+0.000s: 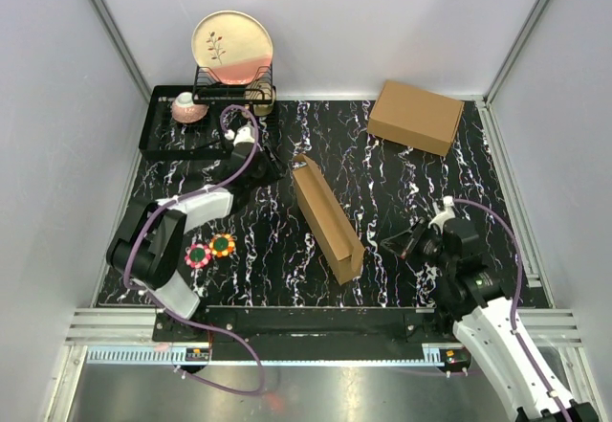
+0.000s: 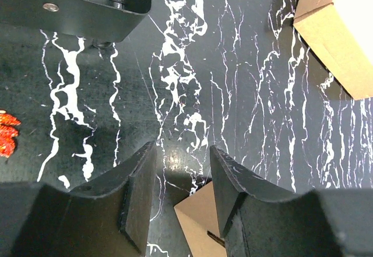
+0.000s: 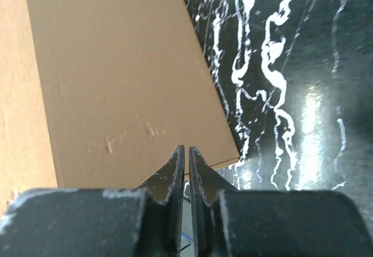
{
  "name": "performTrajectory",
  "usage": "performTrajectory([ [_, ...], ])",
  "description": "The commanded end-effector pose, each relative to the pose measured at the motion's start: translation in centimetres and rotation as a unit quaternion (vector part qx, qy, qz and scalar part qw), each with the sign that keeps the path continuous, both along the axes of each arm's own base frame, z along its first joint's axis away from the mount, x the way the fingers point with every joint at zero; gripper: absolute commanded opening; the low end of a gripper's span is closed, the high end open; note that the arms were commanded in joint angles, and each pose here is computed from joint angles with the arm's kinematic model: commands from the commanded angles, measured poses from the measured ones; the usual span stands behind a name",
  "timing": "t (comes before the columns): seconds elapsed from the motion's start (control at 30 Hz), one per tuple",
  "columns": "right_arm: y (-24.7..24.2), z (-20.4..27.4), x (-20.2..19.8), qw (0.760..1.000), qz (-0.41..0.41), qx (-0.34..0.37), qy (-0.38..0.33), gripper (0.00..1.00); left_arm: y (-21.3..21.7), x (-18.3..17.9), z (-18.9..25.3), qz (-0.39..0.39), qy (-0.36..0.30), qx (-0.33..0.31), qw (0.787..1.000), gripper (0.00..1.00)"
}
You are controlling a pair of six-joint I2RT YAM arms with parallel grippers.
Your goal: Fold the paper box
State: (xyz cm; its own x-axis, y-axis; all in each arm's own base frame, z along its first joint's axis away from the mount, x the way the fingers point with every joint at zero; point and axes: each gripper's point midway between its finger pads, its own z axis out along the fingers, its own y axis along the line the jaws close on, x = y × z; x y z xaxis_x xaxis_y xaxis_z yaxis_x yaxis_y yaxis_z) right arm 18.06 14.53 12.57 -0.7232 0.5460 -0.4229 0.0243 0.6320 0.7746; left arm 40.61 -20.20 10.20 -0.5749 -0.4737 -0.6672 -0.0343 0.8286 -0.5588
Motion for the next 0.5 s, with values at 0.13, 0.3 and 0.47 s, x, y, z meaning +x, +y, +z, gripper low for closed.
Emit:
performTrajectory([
  [0.13, 5.1, 0.8, -2.5, 0.990, 0.129, 0.056, -0.002, 0.11, -4.0, 1.7, 2.4, -0.086, -0.048, -0.093, 0.991, 0.41],
  [0.3, 6.0, 0.3, -2.5, 0.990, 0.135, 0.032, 0.010, 0.10, -4.5, 1.5, 2.2, -0.100, -0.046, -0.101, 0.989, 0.40],
  [0.47, 5.8, 0.5, -3.2, 0.989, 0.144, 0.024, 0.011, 0.09, -4.6, 1.8, 2.0, -0.104, -0.047, -0.094, 0.989, 0.39],
])
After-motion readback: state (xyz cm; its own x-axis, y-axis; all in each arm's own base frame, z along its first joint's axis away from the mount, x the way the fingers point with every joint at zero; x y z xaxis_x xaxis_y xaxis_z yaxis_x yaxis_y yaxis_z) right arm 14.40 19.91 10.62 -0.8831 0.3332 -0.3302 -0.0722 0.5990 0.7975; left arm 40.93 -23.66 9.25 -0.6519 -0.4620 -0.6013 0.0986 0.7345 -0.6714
